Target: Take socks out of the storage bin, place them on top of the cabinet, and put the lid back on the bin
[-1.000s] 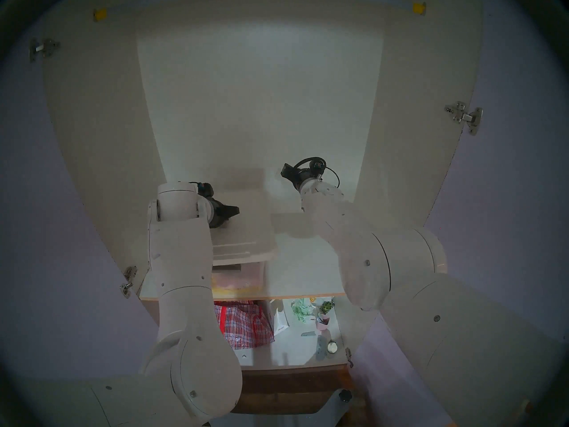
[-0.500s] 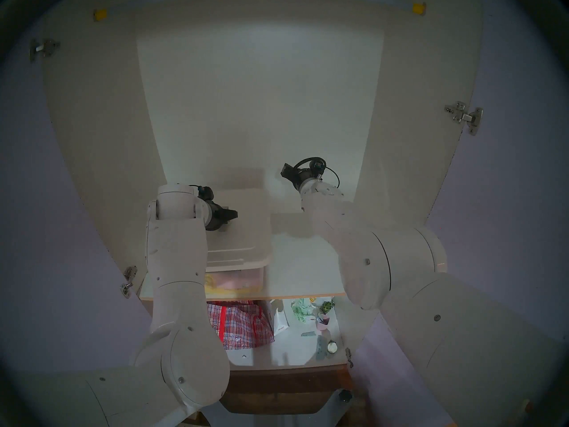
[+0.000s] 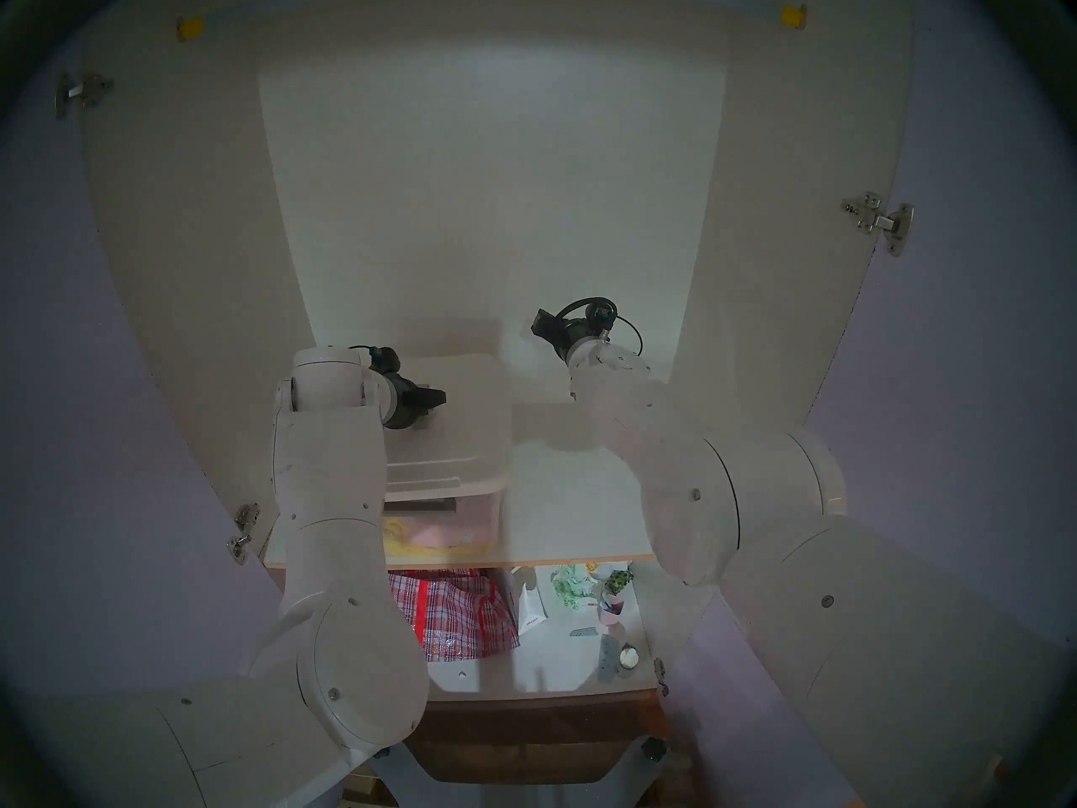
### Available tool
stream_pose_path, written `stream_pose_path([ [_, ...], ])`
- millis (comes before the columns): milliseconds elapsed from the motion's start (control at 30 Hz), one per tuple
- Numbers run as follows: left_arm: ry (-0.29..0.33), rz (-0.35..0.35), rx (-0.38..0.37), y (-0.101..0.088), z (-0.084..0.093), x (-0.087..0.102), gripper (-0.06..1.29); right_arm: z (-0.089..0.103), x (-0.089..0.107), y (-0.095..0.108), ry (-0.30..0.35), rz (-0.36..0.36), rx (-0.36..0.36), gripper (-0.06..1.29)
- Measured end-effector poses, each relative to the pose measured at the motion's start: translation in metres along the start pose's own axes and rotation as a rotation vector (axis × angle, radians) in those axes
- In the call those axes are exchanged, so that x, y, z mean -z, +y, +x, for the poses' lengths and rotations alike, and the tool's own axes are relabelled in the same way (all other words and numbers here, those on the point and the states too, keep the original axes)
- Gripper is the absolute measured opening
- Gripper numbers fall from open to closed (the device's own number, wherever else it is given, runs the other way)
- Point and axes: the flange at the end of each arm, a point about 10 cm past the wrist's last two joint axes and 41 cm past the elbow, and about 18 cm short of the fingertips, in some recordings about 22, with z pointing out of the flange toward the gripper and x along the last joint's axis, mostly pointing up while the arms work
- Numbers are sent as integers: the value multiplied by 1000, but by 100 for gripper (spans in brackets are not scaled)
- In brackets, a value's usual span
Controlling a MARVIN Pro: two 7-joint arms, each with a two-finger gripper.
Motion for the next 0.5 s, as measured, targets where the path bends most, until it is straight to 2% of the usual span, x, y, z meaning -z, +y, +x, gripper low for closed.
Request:
stream_pose_path([
  [200,-6,-21,-35,-6,2,-8,11,0,0,0,0,0,0,121],
  [400,-17,2,-75,-34,17,-11,11,0,0,0,0,0,0,121],
  [500,-27,0,-87,-39,22,-14,11,0,0,0,0,0,0,121],
])
